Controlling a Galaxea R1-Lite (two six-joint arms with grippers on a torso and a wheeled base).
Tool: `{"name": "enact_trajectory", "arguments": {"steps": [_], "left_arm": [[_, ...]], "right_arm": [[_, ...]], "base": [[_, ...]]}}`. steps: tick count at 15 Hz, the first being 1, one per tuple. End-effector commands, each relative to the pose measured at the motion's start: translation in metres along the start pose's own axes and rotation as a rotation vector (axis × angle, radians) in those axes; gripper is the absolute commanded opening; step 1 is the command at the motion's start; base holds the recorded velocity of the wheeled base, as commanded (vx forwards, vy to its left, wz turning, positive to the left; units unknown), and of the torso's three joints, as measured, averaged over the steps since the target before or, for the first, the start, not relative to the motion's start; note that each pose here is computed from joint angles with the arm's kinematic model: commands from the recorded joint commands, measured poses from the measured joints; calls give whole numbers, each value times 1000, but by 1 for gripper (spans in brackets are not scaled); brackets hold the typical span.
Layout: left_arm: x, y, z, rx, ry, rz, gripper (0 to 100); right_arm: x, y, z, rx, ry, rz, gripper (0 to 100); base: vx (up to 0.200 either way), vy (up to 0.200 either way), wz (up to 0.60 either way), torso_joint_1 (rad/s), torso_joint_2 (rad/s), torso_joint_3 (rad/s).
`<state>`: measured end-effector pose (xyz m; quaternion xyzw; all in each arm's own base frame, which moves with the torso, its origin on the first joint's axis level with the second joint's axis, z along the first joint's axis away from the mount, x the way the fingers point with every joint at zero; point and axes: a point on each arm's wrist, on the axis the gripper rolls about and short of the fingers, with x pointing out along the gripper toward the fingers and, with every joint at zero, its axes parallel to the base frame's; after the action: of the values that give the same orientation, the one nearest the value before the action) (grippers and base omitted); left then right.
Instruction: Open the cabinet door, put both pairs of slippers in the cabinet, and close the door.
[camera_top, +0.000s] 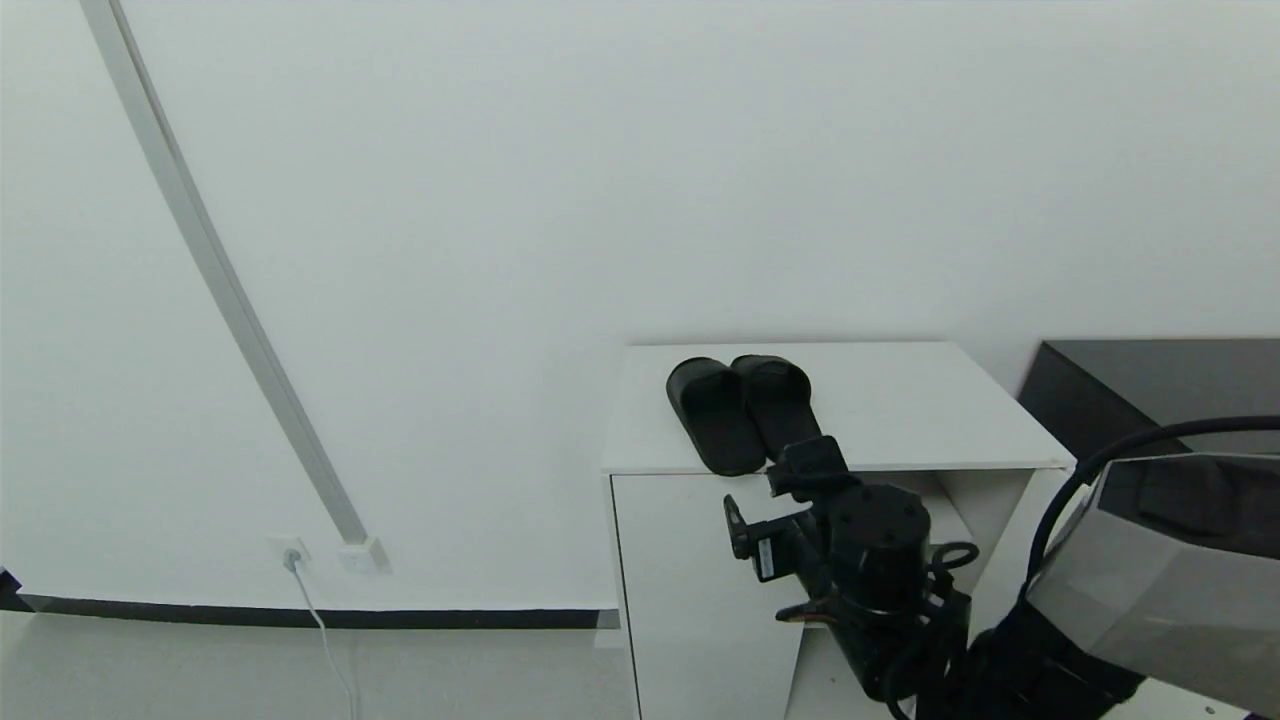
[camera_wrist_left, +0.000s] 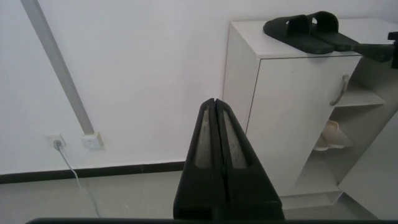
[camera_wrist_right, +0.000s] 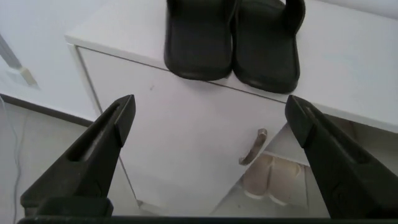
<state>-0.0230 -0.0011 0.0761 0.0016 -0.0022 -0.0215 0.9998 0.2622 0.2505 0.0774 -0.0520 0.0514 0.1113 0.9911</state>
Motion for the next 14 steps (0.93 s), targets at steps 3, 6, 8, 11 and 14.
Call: {"name": "enact_trajectory", "arguments": {"steps": [3, 6, 8, 11, 14], "left_arm": [[0, 0, 0, 1, 1, 0, 0], [0, 0, 0, 1, 1, 0, 0], [0, 0, 0, 1, 1, 0, 0], [0, 0, 0, 1, 1, 2, 0], [0, 0, 0, 1, 1, 0, 0]], "right_arm": [[31, -4, 66, 131, 29, -49, 100], [34, -3, 84, 206, 108, -69, 100], [35, -4, 81, 207, 120, -74, 100], [35, -4, 78, 204, 127, -75, 100], [34, -4, 73, 196, 143, -77, 100]], "base": [[0, 0, 0, 0, 0, 0], [0, 0, 0, 0, 0, 0], [0, 0, 0, 0, 0, 0], [133, 0, 0, 2, 3, 2], [200, 0, 0, -4, -2, 1]]}}
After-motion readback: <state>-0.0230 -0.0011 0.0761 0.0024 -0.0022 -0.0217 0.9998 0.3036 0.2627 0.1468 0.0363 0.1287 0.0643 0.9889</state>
